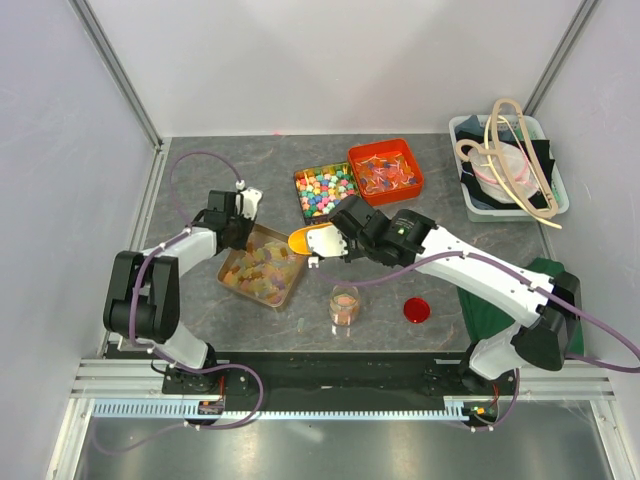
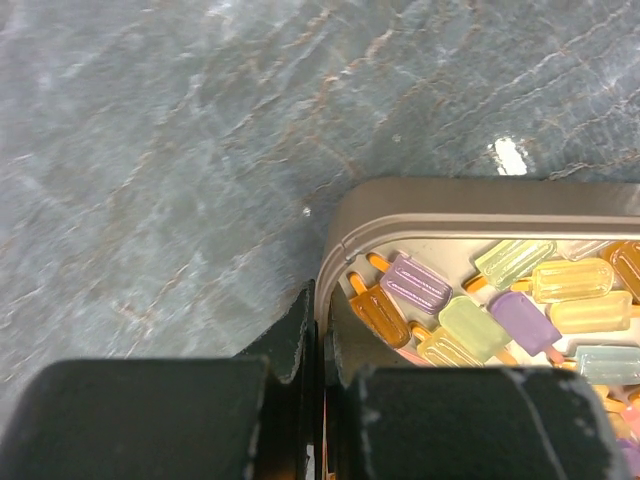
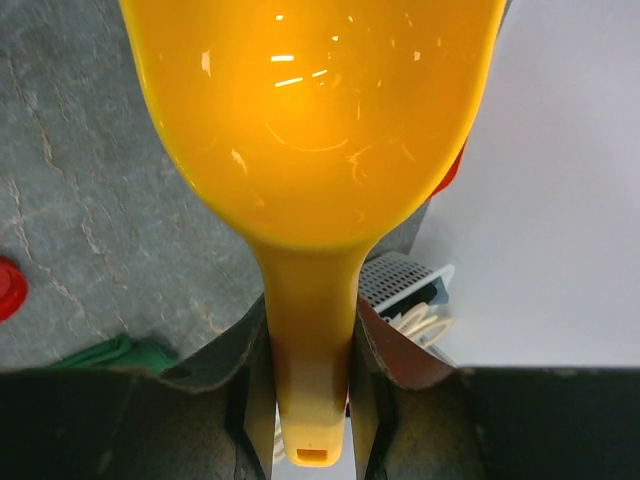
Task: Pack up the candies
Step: Place the storage box at the center of the board.
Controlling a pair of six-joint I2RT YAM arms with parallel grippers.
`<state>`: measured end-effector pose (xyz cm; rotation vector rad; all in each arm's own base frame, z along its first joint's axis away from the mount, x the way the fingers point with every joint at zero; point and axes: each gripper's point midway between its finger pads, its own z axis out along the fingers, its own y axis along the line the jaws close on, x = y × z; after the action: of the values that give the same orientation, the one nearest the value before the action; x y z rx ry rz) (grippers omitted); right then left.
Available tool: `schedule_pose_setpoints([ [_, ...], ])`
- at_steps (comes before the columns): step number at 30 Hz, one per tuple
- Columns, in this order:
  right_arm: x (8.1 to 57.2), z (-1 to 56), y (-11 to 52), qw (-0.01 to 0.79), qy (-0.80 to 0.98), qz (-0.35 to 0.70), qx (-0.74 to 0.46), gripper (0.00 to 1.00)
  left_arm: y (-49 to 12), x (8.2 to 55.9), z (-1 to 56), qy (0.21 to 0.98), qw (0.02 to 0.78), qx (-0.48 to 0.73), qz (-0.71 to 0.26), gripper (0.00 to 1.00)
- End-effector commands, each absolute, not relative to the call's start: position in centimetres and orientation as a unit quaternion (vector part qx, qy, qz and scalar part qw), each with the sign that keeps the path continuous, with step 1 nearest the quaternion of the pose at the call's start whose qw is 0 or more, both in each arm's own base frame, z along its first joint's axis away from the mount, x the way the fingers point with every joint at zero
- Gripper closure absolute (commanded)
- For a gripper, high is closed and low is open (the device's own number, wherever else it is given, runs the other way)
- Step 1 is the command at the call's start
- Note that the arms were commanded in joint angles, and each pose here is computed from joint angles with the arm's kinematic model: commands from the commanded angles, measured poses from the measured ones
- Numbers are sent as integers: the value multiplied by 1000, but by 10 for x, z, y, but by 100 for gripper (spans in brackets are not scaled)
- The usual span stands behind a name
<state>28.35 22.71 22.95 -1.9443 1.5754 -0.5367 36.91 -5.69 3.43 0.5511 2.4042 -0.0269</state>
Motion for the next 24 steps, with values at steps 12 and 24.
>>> schedule_pose_setpoints([
  [12,295,195,267,364,639,-107,-669,100,-77,394,40,906,347,240,-36,97],
  [24,317,176,281,399,687,-88,-601,100,-96,410,130,876,406,236,-109,21],
])
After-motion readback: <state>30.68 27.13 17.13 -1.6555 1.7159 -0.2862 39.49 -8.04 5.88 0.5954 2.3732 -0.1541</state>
